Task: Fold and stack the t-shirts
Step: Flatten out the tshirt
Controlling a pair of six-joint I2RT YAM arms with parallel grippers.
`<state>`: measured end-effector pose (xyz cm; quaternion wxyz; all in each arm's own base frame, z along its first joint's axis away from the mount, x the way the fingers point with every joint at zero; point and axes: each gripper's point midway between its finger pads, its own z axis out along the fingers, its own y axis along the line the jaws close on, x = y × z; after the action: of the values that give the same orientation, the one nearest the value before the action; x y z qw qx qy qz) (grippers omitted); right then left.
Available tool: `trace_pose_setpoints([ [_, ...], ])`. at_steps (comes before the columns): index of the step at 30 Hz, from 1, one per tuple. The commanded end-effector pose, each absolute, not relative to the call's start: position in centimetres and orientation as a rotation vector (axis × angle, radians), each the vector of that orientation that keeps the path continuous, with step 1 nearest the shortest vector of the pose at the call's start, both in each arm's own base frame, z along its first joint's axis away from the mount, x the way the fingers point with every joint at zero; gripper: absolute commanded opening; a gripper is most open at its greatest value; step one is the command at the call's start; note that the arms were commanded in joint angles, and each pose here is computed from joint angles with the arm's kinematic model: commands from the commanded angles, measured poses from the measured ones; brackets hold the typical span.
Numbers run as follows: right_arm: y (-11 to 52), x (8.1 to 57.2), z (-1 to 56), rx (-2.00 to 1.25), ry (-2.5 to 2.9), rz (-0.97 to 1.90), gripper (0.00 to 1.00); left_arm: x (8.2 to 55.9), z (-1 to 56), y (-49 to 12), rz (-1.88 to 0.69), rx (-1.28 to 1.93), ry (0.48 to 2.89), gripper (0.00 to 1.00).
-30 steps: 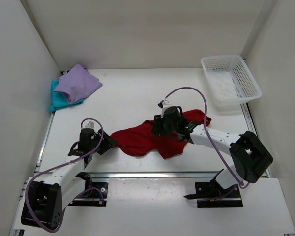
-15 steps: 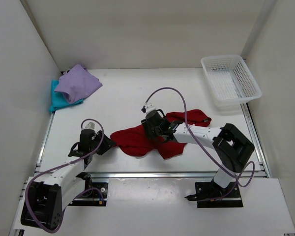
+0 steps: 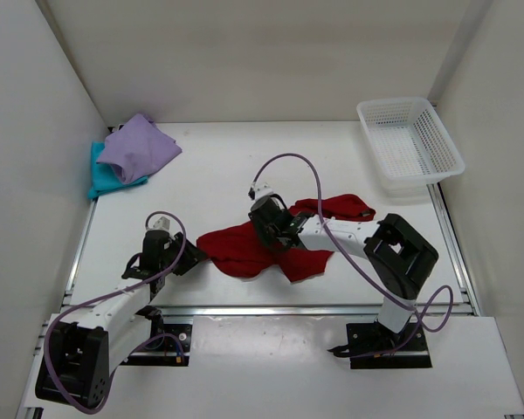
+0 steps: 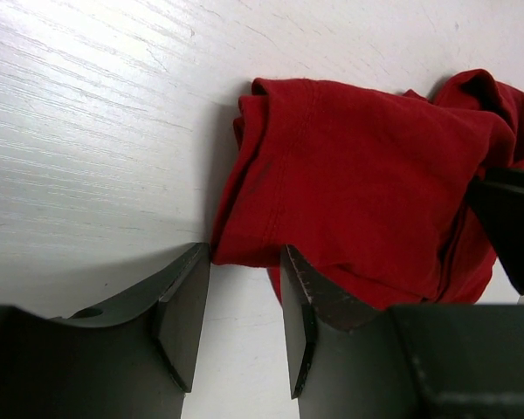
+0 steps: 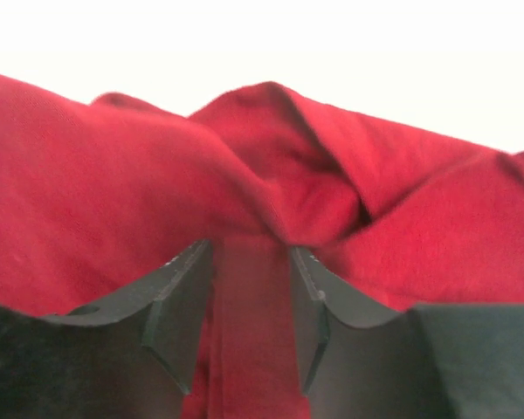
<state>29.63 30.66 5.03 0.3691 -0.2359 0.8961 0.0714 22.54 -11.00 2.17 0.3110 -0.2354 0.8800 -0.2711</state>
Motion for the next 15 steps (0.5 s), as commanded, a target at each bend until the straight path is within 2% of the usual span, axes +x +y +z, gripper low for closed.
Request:
trace_pose_setpoints([
  [1, 32.3, 31.5, 6.9, -0.557, 2.245, 0.205, 0.40, 21.0, 0.3, -10.4, -0.657, -0.636, 2.388, 0.49],
  [5, 32.2, 31.7, 6.4, -0.574, 2.254, 0.168, 0.39, 20.9, 0.2, -10.4, -0.654, -0.630, 2.394, 0.49],
  [9, 32.1, 31.7, 6.0, -0.566, 2.264, 0.167, 0.32, 21.1, 0.3, -10.3, -0.659, -0.647, 2.383, 0.49],
  [15, 31.9, 31.1, 5.7, -0.594, 2.265, 0.139, 0.37, 20.9, 0.0, -10.3, -0.649, -0.635, 2.391, 0.49],
])
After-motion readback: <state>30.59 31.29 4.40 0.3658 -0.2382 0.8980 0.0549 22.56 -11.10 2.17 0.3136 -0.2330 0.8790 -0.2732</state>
